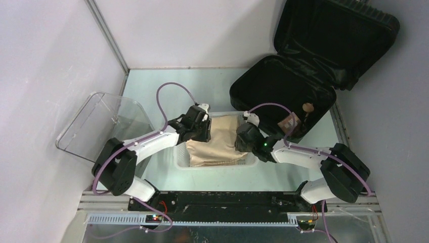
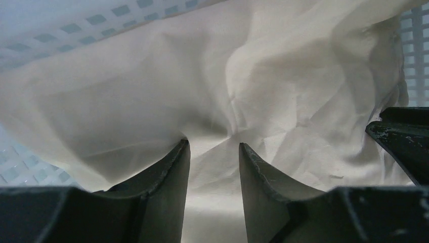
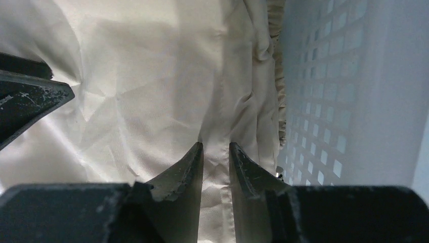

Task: Open, take out, and arrange the luggage
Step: Place the clothes in the bin, then adjust the clothes in the opened luggage.

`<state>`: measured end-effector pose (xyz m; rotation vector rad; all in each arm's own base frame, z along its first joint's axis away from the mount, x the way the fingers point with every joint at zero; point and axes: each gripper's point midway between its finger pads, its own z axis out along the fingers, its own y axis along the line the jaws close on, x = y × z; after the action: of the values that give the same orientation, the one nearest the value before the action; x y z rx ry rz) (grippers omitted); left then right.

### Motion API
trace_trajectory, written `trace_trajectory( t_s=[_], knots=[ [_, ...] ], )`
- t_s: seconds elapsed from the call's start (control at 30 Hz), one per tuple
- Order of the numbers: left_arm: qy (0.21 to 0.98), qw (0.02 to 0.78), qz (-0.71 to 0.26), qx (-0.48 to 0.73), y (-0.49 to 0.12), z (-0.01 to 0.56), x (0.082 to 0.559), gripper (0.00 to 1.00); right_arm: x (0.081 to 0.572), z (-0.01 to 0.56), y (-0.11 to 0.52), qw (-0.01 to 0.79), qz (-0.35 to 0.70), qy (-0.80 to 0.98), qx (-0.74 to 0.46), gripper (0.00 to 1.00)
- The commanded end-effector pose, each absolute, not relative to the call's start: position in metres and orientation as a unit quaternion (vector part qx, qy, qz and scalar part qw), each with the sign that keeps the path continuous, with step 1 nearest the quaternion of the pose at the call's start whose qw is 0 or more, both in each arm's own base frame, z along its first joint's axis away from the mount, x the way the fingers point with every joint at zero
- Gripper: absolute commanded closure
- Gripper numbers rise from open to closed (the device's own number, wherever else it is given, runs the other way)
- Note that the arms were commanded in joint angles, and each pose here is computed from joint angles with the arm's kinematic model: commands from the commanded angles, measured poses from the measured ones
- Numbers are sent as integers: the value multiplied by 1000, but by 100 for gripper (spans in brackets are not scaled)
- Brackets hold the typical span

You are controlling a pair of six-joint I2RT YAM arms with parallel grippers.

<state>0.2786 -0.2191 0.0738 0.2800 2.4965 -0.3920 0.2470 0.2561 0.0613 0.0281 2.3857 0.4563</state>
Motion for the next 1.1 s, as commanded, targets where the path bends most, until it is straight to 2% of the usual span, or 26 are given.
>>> trace_trajectory(
  t_s=[0.0,0.1,0.2,0.33,0.4,0.43,0.47,0.5,0.63,0.67,0.73,0.87,0.97,1.07],
  knots=[
    [928,320,-165,97,-227,86,290,53,259,68,262,369,181,912,13,73],
    [918,341,-175,98,-230,112,296,50,261,76,263,379,190,906,12,73],
    [910,360,-180,103,-230,141,298,43,260,111,267,398,228,888,24,71],
    [889,398,-202,108,-230,195,297,32,258,154,258,421,269,864,58,63],
    [879,414,-210,109,-228,227,293,25,262,167,241,433,264,857,89,54],
    [876,421,-211,108,-227,242,292,18,266,175,227,442,254,854,105,47],
    [868,434,-216,108,-226,259,292,5,268,180,219,448,249,851,112,44],
    [869,434,-213,107,-222,263,289,1,273,187,203,460,239,846,124,39],
    [860,454,-206,102,-210,290,283,0,293,204,158,485,226,830,161,23],
    [857,461,-205,102,-208,296,281,0,295,206,155,484,231,828,160,6],
    [857,465,-197,98,-201,299,279,0,306,209,131,496,217,822,178,1],
    [861,475,-166,73,-186,298,282,0,328,205,78,503,188,812,231,4],
    [882,445,-138,69,-177,284,283,0,341,200,56,504,179,807,251,7],
    [886,429,-149,94,-182,282,281,0,357,188,41,491,191,807,267,14]
  ],
)
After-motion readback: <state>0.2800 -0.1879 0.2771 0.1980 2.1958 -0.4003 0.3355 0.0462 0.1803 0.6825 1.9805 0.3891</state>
